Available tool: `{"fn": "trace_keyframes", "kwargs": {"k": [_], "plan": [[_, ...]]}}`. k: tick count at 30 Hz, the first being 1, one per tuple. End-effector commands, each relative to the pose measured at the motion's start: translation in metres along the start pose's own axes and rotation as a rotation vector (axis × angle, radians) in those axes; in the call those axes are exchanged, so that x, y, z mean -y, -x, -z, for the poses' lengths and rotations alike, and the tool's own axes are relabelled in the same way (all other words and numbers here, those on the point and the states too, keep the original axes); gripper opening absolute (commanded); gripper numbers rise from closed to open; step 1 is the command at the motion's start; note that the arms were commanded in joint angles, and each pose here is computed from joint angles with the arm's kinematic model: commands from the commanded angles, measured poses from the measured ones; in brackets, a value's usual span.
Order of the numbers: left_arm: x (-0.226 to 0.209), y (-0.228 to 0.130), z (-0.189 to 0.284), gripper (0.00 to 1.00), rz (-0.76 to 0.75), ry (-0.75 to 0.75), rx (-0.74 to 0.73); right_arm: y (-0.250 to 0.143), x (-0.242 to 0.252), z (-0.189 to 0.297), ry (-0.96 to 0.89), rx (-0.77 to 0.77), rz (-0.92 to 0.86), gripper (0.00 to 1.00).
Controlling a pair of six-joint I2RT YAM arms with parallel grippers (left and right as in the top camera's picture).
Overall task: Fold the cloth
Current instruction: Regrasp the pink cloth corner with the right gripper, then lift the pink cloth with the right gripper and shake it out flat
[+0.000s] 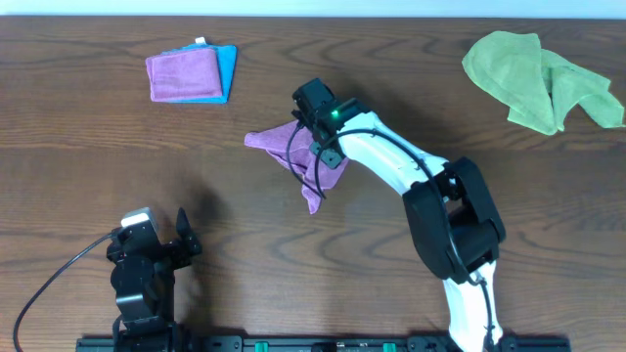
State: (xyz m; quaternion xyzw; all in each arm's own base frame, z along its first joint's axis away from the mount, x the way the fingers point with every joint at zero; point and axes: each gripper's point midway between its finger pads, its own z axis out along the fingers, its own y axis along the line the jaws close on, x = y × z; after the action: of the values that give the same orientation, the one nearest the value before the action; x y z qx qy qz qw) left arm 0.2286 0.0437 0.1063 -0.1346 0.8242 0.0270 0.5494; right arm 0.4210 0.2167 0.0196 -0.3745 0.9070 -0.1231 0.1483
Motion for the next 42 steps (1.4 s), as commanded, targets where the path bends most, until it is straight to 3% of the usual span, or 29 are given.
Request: {"fn": "trace_keyframes", "kwargs": {"k": [1,6,13,20,28,32,37,42], "plan": [[-0.005,-0.013,-0.003,0.95,-0.017,0.025,-0.029,0.001,0.022,-0.003,-0.089,-0.007,-0.02,0.33],[-0.005,-0.012,-0.003,0.95,-0.017,0.025,-0.029,0.001,0.045,-0.002,-0.176,-0.01,-0.046,0.01],[-0.005,-0.013,-0.003,0.95,-0.017,0.025,-0.029,0.029,0.09,0.029,-0.344,0.059,-0.119,0.01],[-0.005,-0.013,-0.003,0.95,-0.017,0.025,-0.029,0.05,0.149,0.076,-0.499,0.144,-0.299,0.01],[-0.005,-0.012,-0.003,0.95,-0.017,0.025,-0.029,0.044,0.144,0.134,-0.322,0.182,-0.284,0.01],[-0.005,-0.013,-0.003,0.96,-0.017,0.025,-0.029,0.038,0.133,0.19,-0.148,0.294,-0.279,0.02],[-0.005,-0.012,-0.003,0.96,-0.017,0.025,-0.029,0.007,0.139,0.25,-0.144,0.355,-0.28,0.01],[-0.005,-0.013,-0.003,0.95,-0.017,0.025,-0.029,-0.022,0.121,0.293,-0.027,0.439,-0.203,0.02]]}}
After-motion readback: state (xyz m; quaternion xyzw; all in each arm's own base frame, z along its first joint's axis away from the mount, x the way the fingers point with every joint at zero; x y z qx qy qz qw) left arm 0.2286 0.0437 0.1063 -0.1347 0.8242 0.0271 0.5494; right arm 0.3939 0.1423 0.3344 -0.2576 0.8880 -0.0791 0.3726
